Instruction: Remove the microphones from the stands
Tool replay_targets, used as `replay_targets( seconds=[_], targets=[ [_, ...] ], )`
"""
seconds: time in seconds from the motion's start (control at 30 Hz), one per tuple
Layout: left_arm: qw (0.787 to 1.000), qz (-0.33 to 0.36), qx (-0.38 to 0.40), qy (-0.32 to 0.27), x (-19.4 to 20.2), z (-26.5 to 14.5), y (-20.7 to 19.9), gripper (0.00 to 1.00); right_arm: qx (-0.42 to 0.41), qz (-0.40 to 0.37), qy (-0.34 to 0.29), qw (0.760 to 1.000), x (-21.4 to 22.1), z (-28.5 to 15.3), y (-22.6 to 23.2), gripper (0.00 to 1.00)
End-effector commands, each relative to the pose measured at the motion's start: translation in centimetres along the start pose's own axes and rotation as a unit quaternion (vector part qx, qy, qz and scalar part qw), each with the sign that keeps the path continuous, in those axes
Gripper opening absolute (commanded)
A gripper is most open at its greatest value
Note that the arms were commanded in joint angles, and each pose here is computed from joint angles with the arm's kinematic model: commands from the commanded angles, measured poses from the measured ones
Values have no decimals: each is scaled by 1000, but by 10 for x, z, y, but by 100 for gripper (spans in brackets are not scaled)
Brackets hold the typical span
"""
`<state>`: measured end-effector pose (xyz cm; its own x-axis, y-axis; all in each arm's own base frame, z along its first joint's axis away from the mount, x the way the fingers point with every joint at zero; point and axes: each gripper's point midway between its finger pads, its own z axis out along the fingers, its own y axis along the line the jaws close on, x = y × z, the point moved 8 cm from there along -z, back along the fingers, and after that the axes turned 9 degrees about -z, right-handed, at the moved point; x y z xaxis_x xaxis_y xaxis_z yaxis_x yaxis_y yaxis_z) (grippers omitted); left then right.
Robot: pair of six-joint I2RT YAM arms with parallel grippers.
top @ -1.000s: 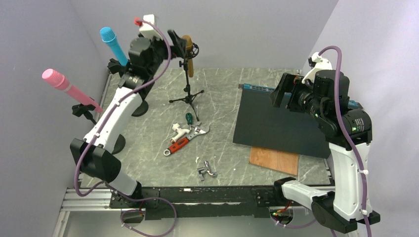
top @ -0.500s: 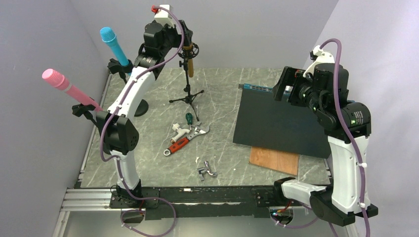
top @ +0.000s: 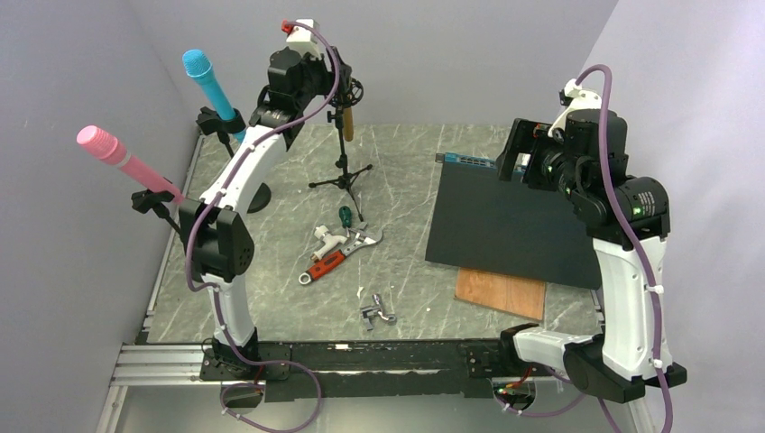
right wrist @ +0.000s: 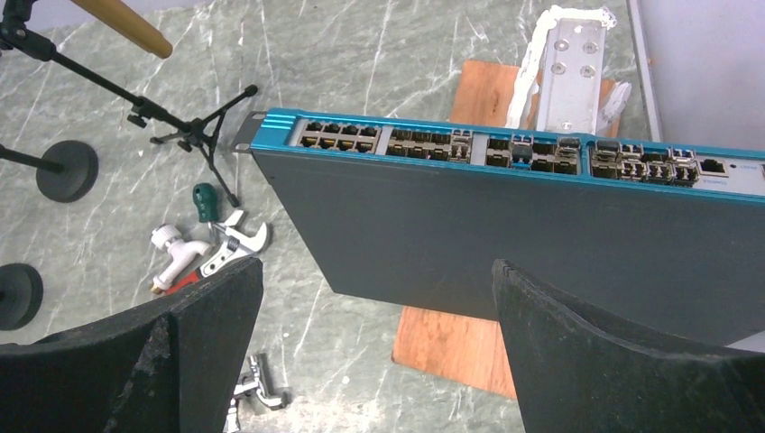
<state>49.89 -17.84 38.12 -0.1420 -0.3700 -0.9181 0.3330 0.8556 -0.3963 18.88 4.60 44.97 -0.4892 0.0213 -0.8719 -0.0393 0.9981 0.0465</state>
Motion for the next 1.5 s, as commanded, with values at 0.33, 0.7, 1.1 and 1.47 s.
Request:
replay_targets(
  seconds=[0.33, 0.7, 1.1, 1.47],
  targets=[
    [1000, 11, -3, -15, -7, 0, -5, 73, 9, -3, -28, 1000, -4, -18, -6, 100],
    [1000, -2, -15, 15, 6, -1, 0, 79, 1, -8, -42, 999, -11, -22, -5, 100],
    [999, -9, -11, 44, 21, 5, 2, 64, -8, 4, -51, 999, -8, -32, -5, 100],
    [999, -9, 40, 0, -27, -6, -26, 30, -17, 9, -59, 998, -8, -33, -3, 100]
  ],
)
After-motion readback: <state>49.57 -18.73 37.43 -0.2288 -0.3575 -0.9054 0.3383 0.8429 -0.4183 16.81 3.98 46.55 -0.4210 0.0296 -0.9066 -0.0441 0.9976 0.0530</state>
